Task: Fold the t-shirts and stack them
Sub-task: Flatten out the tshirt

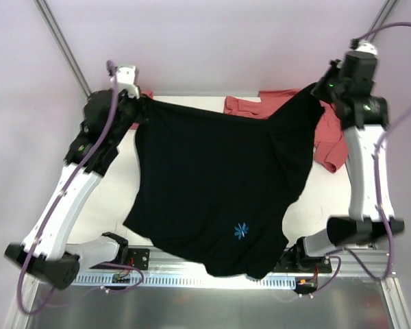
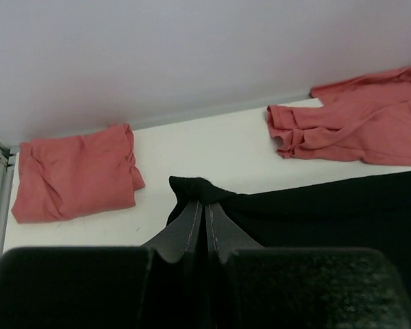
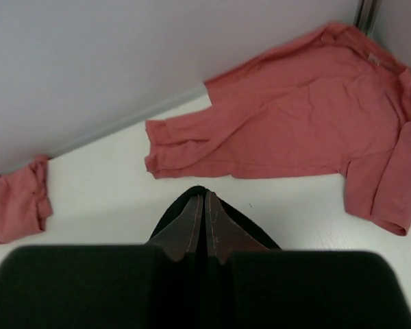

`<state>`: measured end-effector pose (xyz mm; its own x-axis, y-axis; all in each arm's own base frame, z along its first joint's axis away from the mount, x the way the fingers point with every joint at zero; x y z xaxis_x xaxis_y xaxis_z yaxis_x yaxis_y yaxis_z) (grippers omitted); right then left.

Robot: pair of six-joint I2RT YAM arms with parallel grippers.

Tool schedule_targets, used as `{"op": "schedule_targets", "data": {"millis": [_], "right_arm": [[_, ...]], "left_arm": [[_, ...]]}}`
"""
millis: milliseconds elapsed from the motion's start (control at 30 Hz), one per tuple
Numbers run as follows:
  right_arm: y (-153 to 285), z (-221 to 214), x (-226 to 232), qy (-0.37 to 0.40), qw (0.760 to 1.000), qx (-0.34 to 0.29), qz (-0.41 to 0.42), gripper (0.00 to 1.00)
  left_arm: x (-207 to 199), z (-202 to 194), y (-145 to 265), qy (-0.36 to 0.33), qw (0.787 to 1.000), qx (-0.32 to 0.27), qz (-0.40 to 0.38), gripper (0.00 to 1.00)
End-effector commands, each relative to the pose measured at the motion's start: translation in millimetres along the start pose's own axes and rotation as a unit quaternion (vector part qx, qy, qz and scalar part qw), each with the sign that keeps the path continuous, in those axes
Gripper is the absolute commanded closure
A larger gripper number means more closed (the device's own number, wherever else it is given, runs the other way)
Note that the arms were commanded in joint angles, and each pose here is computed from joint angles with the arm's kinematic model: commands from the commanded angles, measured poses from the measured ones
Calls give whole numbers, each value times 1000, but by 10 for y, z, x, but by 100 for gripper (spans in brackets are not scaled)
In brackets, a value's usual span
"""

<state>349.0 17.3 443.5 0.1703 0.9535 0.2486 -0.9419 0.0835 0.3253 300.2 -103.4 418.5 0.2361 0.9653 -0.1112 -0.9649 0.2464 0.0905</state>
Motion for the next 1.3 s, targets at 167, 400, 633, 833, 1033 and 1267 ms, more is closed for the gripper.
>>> {"op": "schedule_targets", "data": {"millis": [167, 400, 633, 833, 1033, 1267], "right_arm": [[-845, 299, 157, 23, 999, -38, -3, 100], [-1544, -134, 198, 26, 1000, 16, 0, 100], [-1931, -703, 194, 32, 997, 69, 10, 100], [-1436, -321, 287, 39, 999, 6, 22, 100], [-367, 492, 432, 45, 991, -115, 50, 100], [1042, 1378, 452, 44, 959, -262, 97, 100]], "left_arm": [[320, 424, -845, -18, 993, -110, 44, 100], [684, -228, -1257, -8, 994, -54, 89, 100], [764, -1064, -1404, 31, 995, 15, 97, 100], [702, -818, -1187, 28, 996, 1, 85, 100], [361, 563, -555, 7, 993, -114, 10, 100], [-57, 1733, 436, -16, 970, -228, -85, 100]]}}
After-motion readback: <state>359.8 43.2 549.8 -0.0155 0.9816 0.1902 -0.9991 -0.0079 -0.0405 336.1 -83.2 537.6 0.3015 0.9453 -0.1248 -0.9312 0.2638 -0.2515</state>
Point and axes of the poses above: each gripper's point midway between its finger pads, its own y axis back along the fingers, its own x axis along the line the jaws close on, z = x × y, the point moved 3 cm from there along y, back along the fingers, and after that the axes turned 5 degrees about y, right-handed, at the moved point
